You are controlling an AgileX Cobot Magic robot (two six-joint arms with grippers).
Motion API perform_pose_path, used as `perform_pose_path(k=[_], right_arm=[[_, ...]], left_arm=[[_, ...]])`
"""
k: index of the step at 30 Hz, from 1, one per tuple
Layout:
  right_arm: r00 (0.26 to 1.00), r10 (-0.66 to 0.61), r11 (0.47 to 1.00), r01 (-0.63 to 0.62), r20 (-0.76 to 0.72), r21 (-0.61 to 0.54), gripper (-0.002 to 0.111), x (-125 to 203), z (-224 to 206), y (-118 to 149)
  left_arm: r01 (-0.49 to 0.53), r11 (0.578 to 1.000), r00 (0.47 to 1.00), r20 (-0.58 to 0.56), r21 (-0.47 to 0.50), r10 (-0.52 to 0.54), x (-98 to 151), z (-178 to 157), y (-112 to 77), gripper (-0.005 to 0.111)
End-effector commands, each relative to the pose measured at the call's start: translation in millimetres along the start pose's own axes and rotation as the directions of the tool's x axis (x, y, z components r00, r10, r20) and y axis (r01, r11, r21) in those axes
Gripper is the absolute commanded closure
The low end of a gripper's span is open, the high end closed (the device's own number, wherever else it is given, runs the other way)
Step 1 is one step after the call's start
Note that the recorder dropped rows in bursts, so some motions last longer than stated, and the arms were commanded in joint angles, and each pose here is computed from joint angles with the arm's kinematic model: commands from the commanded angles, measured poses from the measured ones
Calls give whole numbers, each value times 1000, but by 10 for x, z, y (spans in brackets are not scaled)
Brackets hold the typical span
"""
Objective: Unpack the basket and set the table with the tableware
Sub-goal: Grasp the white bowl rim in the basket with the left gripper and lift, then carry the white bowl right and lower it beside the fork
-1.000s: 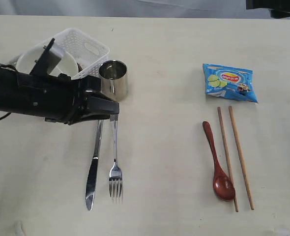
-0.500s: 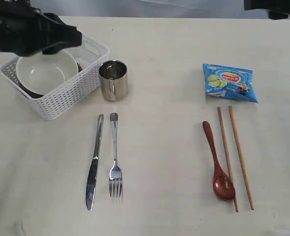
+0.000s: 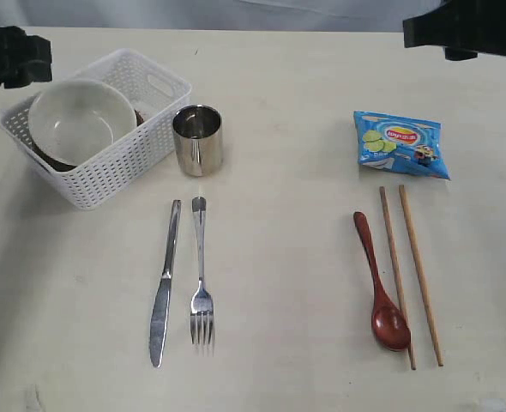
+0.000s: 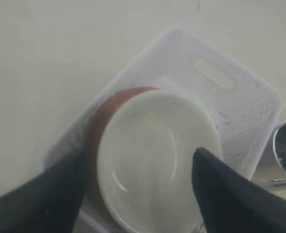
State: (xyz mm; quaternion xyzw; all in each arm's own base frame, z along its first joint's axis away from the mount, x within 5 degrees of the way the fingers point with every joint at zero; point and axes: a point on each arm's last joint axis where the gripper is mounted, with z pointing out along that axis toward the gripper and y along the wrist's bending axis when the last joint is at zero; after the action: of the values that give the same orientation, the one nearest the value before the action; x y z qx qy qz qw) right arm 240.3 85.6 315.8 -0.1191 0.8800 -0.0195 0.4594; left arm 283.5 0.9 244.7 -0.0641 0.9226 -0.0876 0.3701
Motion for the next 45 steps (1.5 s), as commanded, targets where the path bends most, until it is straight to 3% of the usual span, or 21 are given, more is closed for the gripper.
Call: perform_pose_path(k=[1,17,19,20,21,23,28,35,45], right_arm=[[1000,-1,1000,1,9,-10,56,10,17,5],[1000,-1,1000,1,18,-16,56,1,16,10],[1000,-1,1000,1,18,-16,56,1,16,10],[1000,-1,1000,1,18,-16,56,1,16,10],[1000,-1,1000,1,18,-16,56,1,16,10],[1000,-1,1000,1,18,-16,56,1,16,10],[1000,-1,1000,1,18,-16,56,1,16,10],[1000,-1,1000,1,18,-16,56,1,16,10],[1000,-3,1000,3,19,-15,56,0,16,9]], left_arm=[[12,1000,999,-50,-22,-13,49,194,68,47],[12,996,996,-90,-84,-19,176,641,208,50],[12,996,996,-92,-84,-20,179,647,209,63],[17,996,996,-91,-83,-24,179,647,208,77],[22,996,995,-90,-83,-30,179,647,207,84],[30,996,995,-89,-82,-37,178,647,206,106],[36,996,998,-47,-87,-40,130,611,204,106],[44,998,996,79,-47,-41,-68,181,92,106],[134,983,982,117,122,-149,-121,-377,-172,107]])
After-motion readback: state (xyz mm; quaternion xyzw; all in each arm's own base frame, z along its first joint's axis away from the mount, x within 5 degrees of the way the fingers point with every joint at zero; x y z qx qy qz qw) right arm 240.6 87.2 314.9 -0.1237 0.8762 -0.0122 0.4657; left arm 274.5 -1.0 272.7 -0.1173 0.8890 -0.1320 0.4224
